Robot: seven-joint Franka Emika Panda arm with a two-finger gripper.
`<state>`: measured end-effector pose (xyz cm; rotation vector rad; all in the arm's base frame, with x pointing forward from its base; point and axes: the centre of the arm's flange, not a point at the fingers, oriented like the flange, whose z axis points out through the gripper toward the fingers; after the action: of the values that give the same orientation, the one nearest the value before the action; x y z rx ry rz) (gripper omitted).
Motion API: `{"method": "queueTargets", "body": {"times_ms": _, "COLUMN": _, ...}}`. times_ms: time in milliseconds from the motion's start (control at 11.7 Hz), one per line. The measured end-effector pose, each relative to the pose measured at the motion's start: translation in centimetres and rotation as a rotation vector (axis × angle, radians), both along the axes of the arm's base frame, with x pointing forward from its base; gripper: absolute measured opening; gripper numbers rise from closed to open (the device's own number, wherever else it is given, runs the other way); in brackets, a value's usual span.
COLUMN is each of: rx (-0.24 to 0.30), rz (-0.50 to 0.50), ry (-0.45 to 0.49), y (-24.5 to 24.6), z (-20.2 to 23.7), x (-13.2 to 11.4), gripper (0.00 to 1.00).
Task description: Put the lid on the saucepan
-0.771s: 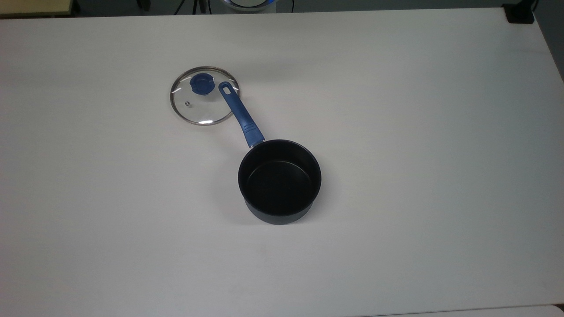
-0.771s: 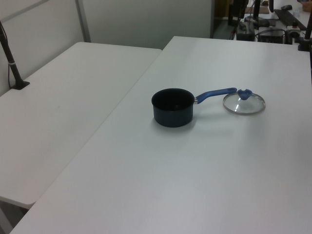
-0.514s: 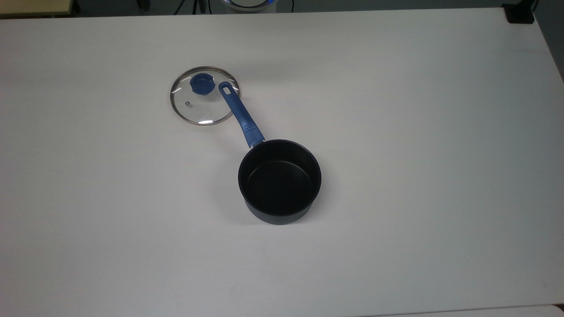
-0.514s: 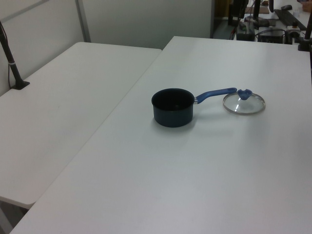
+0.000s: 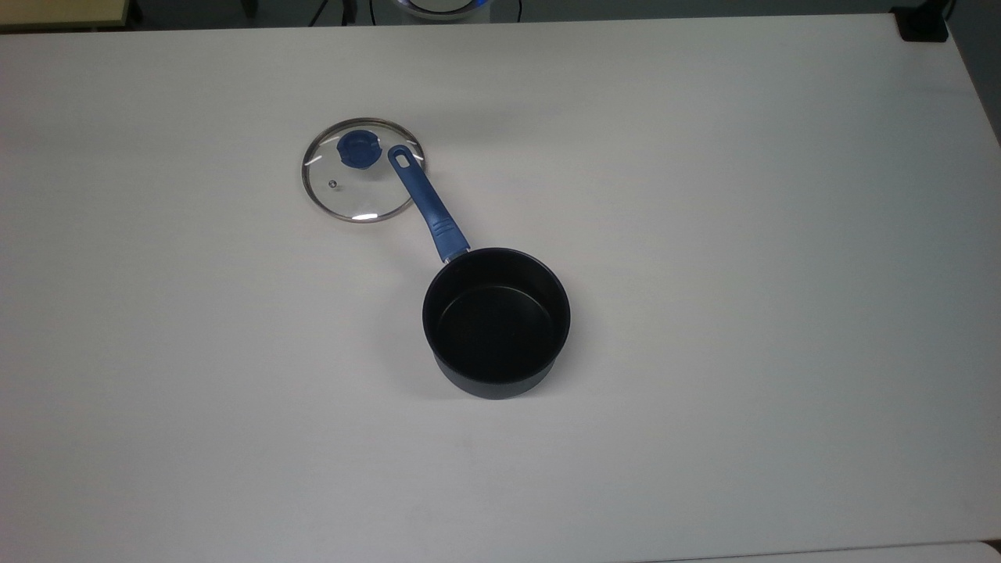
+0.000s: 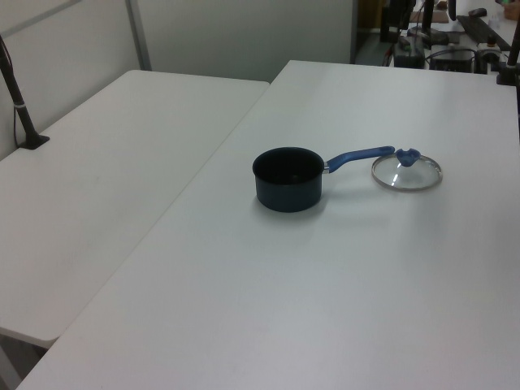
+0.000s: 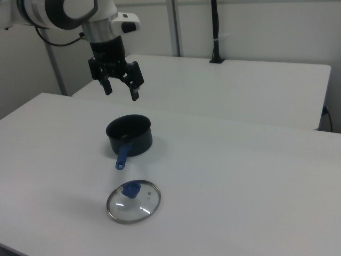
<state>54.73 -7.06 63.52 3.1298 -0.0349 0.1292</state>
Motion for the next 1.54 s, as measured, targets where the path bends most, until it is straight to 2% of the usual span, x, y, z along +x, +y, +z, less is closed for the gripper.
{"method": "queueTargets", "body": {"times_ms": 86, "rx": -0.001, "rz": 0.014, "ry": 0.001, "y": 0.0, "z": 0.0, "x": 0.0, "gripper": 1.00}}
{"method": "queueTargets", "body": {"times_ms": 257, "rx": -0.009, "rz": 0.194, "ry": 0.035, "y": -0.1, "z": -0.5, "x": -0.3, "gripper": 1.00}}
{"method": "queueTargets", "body": {"times_ms": 343, "rx": -0.031, "rz": 0.267, "ry": 0.076, "y": -0.5, "z": -0.8, "x": -0.8, "gripper": 1.00}}
{"method": "queueTargets", "body": {"times_ms": 428, "rx": -0.063, "rz": 0.298, "ry": 0.117, "y": -1.1, "z": -1.2, "x": -1.1, "gripper": 1.00}}
{"method": "queueTargets", "body": {"times_ms": 514, "rx": -0.078, "rz": 0.307, "ry": 0.149, "y": -1.5, "z": -2.2, "x": -1.3, "gripper": 1.00}}
{"method": "queueTargets", "body": {"times_ms": 686, "rx": -0.073, "rz": 0.296, "ry": 0.203, "y": -3.3, "z": -6.4, "x": -1.9, "gripper": 1.00}}
{"method": "queueTargets", "body": {"times_ms": 1028, "rx": -0.052, "rz": 0.319, "ry": 0.236, "y": -4.3, "z": -18.2, "x": -3.6, "gripper": 1.00}}
{"method": "queueTargets", "body": {"times_ms": 1285, "rx": -0.049, "rz": 0.342, "ry": 0.238, "y": -3.5, "z": -23.7, "x": -4.2, "gripper": 1.00}}
{"method": "queueTargets", "body": {"times_ms": 1542, "rx": -0.055, "rz": 0.374, "ry": 0.242, "y": -1.5, "z": -27.0, "x": -3.1, "gripper": 1.00}}
